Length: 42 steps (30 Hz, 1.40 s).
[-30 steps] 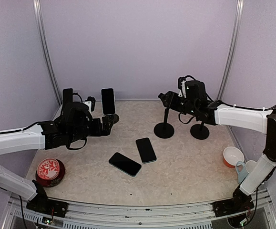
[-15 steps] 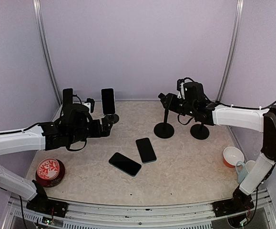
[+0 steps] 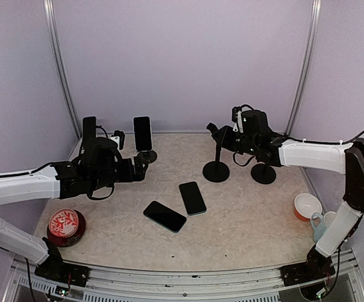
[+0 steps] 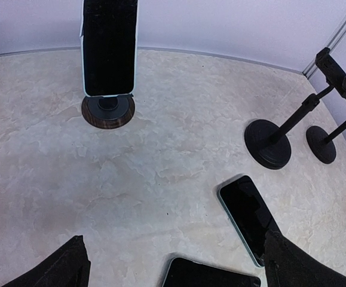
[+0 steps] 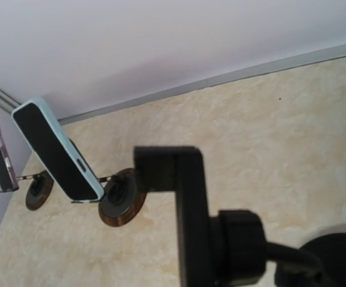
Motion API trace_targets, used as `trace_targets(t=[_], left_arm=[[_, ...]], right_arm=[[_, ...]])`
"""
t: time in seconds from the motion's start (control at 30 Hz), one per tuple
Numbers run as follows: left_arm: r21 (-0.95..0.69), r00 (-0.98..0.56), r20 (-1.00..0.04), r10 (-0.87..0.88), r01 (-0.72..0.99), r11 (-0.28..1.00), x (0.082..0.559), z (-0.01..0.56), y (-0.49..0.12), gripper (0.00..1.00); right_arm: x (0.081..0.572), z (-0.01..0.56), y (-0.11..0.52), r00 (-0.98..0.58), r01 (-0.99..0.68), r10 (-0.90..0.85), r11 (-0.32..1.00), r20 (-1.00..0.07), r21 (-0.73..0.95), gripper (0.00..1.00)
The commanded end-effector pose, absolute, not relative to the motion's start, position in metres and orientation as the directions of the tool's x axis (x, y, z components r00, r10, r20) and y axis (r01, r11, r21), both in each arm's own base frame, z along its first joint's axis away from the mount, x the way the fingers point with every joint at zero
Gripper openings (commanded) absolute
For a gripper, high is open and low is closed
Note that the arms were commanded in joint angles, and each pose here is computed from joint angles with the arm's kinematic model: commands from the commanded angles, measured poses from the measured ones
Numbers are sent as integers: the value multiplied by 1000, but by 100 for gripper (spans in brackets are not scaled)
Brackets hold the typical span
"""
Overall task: Place the phone on the phone stand
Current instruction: Adjust the phone stand at the center of the board.
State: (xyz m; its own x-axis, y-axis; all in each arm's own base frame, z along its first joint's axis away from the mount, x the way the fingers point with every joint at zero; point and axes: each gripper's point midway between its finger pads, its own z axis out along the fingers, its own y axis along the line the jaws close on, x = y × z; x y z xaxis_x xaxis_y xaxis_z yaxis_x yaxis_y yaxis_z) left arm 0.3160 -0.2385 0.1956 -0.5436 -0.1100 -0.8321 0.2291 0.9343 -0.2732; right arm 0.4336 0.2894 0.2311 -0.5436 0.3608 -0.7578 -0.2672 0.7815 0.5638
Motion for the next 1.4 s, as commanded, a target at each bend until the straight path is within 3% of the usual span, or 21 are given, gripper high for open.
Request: trace_targets(t=[0.0, 0.37, 0.8, 1.37], left_arm=[[-281, -533, -838, -121, 231, 931, 313, 200, -238, 99], [-283, -533, -838, -118, 238, 929, 312, 200, -238, 99], [-303, -537, -834, -127, 252, 919, 311, 200, -243, 99], [-300, -534, -836, -122, 260, 918, 312, 203, -244, 99]], right_arm=[[436, 233, 281, -515, -273, 347, 800, -784, 534, 8], [418, 272, 271, -455, -463, 235, 761, -859, 454, 0], [371, 290, 295, -447, -816, -46, 430, -893, 387, 1], [340, 286, 303, -462, -887, -216, 133, -860, 443, 2]])
